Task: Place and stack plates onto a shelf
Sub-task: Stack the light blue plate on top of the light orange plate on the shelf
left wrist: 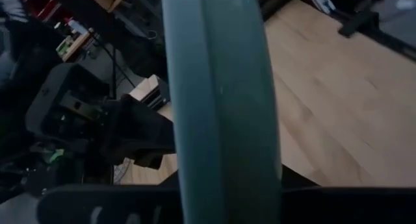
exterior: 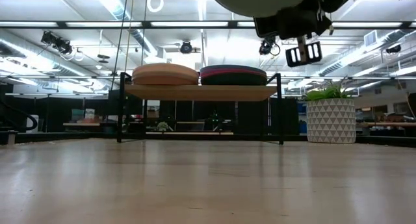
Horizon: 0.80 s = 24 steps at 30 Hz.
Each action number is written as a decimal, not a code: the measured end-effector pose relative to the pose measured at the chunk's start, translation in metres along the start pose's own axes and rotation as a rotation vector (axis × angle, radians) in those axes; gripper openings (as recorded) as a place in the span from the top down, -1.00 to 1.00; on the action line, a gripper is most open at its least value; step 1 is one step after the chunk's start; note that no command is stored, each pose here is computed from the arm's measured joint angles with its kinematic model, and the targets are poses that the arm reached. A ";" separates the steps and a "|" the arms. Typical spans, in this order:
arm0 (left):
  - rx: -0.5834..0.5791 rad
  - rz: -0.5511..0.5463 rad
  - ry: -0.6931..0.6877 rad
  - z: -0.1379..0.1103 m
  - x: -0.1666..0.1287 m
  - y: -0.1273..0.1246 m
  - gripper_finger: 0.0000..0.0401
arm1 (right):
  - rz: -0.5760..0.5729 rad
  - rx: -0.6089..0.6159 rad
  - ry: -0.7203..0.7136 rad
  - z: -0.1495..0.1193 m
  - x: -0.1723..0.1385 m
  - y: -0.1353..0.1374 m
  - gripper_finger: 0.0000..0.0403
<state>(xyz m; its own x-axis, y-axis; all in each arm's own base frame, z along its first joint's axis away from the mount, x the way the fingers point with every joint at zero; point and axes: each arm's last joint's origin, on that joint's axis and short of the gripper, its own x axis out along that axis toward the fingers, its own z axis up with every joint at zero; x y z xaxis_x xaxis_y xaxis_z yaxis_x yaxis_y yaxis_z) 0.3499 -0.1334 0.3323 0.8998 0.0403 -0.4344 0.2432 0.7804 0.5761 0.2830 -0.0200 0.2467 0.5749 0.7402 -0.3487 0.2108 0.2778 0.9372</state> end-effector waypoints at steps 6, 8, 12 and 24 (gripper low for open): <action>-0.063 0.020 -0.029 0.006 -0.013 0.004 0.80 | 0.094 0.013 -0.045 0.008 -0.029 0.007 0.52; -0.086 0.007 -0.041 0.007 -0.019 0.005 0.77 | 0.111 -0.004 -0.098 0.009 -0.045 0.011 0.50; -0.145 -0.002 -0.078 0.013 -0.042 0.011 0.75 | 0.132 -0.043 -0.221 0.006 -0.076 0.020 0.49; -0.254 0.375 0.208 -0.024 -0.105 0.068 0.78 | 0.110 -0.272 -0.642 -0.034 -0.132 0.059 0.49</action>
<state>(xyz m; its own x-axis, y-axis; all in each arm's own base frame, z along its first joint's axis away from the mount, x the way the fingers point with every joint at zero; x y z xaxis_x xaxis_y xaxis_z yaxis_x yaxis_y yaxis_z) 0.2634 -0.0693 0.4005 0.8109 0.4508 -0.3732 -0.2027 0.8146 0.5434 0.1923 -0.0807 0.3479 0.9520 0.2885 -0.1020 -0.0325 0.4269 0.9037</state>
